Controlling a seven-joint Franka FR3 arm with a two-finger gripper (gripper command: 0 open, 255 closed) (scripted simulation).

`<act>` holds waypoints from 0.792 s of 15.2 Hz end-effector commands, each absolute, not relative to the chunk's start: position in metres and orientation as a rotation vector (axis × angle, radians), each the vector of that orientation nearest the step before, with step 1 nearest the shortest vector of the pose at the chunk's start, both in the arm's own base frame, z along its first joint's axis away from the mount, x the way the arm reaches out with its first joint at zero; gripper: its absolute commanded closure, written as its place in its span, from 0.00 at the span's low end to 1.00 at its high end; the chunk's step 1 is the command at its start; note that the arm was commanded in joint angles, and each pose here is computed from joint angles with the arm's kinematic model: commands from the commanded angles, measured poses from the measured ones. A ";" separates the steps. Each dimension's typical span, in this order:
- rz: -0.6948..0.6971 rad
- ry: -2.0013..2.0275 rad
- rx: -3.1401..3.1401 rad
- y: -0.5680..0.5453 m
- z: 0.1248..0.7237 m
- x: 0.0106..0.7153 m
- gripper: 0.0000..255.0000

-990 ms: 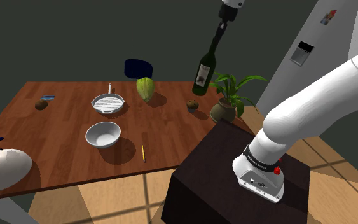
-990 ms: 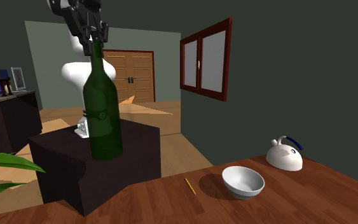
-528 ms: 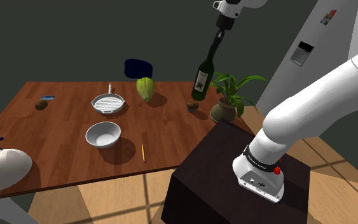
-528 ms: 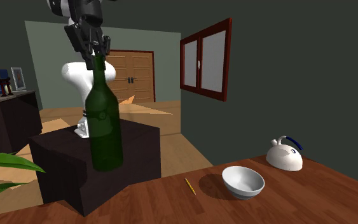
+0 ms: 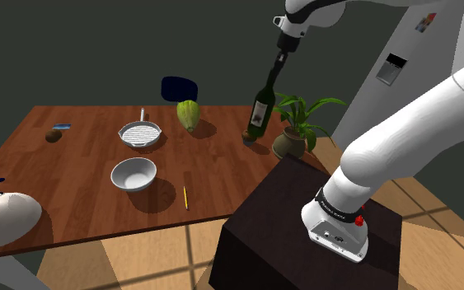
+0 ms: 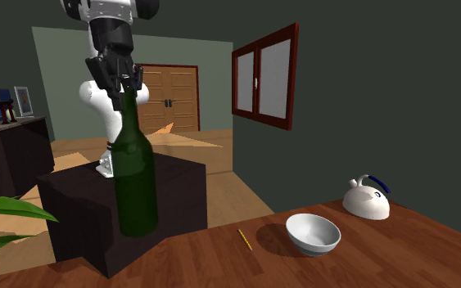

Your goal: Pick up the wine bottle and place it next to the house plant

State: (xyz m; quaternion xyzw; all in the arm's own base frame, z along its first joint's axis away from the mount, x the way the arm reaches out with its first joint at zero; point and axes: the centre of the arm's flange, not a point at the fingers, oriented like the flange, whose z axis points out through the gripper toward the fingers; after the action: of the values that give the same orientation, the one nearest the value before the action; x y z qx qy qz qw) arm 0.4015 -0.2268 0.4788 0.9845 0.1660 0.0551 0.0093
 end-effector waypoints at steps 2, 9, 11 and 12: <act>0.174 0.518 3.074 -0.226 0.463 0.403 1.00; 0.174 0.518 3.074 -0.226 0.426 0.403 1.00; 0.174 0.518 3.074 -0.226 0.415 0.403 1.00; 0.174 0.518 3.074 -0.226 0.410 0.403 1.00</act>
State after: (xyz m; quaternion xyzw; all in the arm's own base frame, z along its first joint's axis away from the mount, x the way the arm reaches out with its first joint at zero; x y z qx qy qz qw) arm 0.4029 -0.2256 0.4148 0.9845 0.1661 0.0551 0.0093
